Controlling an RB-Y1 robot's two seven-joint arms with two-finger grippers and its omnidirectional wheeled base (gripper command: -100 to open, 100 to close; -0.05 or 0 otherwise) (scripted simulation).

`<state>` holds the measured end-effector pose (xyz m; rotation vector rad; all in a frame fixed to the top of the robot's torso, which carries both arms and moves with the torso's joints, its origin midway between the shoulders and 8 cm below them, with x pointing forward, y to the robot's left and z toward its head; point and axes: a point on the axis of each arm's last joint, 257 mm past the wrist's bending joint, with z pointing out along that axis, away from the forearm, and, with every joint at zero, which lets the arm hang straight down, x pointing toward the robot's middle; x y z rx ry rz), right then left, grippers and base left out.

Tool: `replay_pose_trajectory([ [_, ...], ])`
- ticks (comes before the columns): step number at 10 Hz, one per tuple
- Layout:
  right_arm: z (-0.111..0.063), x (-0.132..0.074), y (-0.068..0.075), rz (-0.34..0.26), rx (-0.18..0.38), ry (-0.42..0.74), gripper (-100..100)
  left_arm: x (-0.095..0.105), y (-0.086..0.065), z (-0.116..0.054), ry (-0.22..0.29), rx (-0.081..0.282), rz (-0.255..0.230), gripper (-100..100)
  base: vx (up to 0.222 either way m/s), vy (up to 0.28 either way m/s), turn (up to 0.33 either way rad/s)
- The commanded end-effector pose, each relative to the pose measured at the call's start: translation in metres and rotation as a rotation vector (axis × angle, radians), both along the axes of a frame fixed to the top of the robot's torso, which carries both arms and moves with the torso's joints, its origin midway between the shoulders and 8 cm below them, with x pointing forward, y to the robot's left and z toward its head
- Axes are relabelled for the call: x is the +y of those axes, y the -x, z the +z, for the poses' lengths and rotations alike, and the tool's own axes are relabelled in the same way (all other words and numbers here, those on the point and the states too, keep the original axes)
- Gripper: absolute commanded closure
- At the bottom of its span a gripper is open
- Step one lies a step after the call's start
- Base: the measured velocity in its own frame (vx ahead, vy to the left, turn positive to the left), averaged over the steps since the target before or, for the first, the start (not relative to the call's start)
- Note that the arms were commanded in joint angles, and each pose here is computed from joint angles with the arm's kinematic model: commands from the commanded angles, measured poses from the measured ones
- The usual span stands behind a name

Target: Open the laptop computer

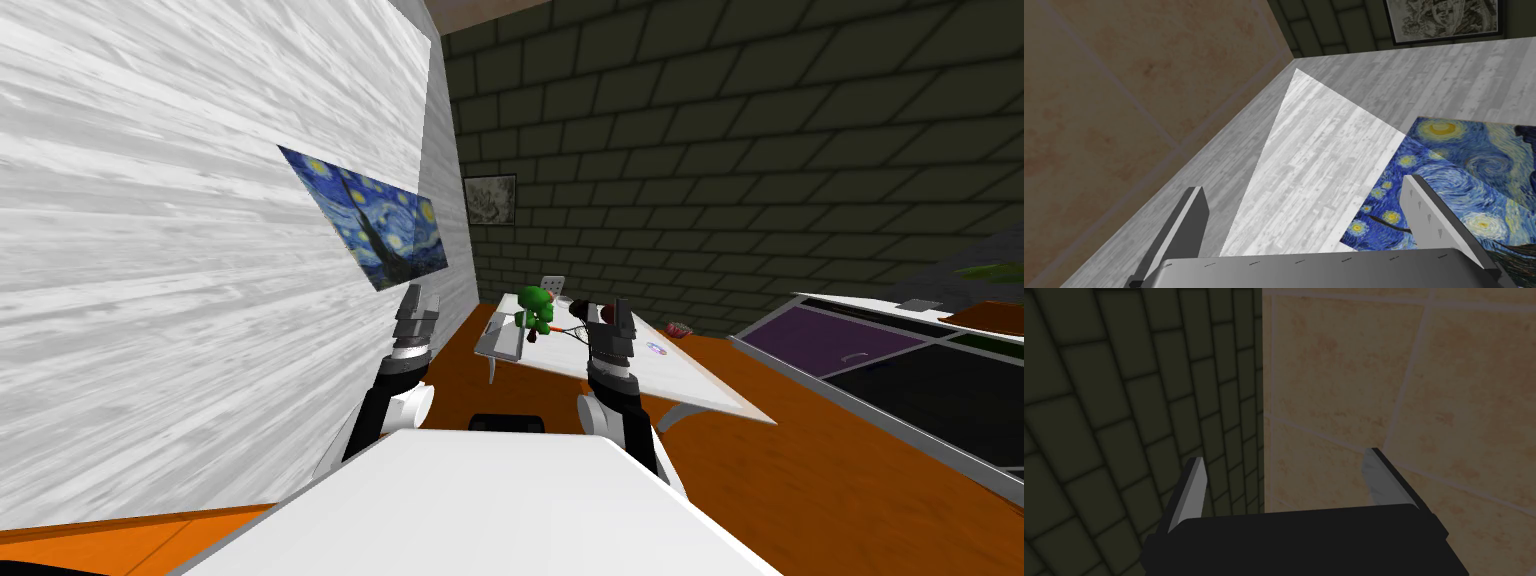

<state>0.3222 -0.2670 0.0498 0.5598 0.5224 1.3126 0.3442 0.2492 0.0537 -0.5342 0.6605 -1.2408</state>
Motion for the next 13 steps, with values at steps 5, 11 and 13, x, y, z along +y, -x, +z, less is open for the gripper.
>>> replay_pose_trajectory([
  [5,0.0,0.0,0.0,0.0,0.0,0.0,0,0.0,0.0,0.0,0.0,0.0,0.0,0,0.0,0.0,0.0],
  [11,0.0,0.0,0.0,0.0,0.0,0.0,0,-0.008,-0.004,-0.004,-0.041,0.025,-0.032,-100,0.007,0.008,-0.017],
  [13,0.0,0.0,0.0,0.0,0.0,0.0,0,-0.015,-0.011,-0.009,-0.07,0.057,-0.063,-100,0.036,0.062,-0.072],
])
